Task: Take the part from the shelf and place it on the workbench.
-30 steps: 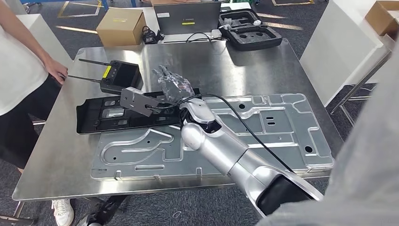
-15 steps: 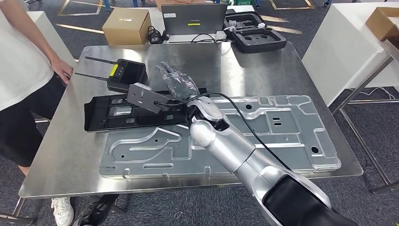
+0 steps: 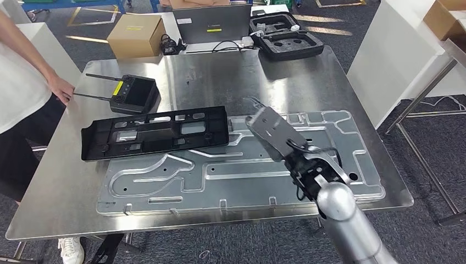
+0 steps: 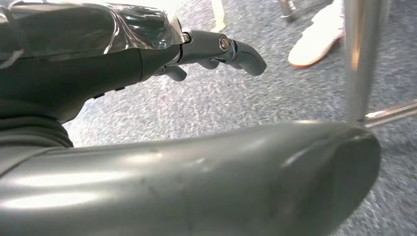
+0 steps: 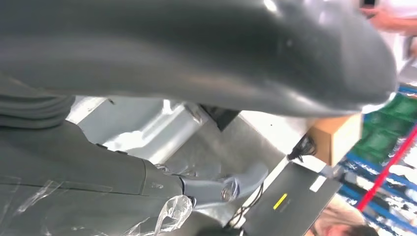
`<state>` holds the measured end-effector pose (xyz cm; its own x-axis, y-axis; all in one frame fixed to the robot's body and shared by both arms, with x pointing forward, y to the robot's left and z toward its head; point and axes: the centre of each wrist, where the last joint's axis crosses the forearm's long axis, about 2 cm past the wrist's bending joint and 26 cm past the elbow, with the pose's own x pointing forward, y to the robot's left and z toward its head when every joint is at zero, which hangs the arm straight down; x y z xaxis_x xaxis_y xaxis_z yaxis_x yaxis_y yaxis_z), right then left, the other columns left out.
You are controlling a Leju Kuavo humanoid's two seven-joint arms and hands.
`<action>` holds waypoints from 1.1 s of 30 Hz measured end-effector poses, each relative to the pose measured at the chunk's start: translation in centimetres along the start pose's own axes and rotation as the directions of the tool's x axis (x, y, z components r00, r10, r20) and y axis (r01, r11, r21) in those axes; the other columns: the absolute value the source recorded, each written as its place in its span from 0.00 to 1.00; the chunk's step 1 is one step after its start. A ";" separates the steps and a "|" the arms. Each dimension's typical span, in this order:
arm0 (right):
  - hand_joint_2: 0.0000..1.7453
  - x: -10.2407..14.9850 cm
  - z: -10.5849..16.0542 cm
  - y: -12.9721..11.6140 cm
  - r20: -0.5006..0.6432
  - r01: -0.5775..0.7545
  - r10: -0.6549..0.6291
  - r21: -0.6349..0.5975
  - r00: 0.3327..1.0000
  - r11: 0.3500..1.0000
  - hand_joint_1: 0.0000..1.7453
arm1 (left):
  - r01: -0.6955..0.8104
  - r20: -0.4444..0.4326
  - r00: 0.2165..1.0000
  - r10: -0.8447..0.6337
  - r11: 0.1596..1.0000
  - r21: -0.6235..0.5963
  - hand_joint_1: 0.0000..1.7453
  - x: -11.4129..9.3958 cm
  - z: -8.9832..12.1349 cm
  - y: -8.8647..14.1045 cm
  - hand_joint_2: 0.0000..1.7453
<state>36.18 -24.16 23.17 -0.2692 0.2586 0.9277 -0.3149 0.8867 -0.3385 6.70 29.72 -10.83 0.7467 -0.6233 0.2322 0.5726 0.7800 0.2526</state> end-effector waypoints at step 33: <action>0.00 0.2 8.7 -7.1 0.106 -0.088 0.120 -0.266 0.987 0.960 0.00 | -0.026 -0.013 1.000 0.026 0.999 0.022 0.00 -0.1 -0.2 1.2 0.00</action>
<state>30.48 -33.78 24.38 -0.3997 0.3209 0.8587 -0.0368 0.9303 -0.3648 7.35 30.72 -10.70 0.7660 -0.6018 0.2262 0.5455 0.7945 0.2668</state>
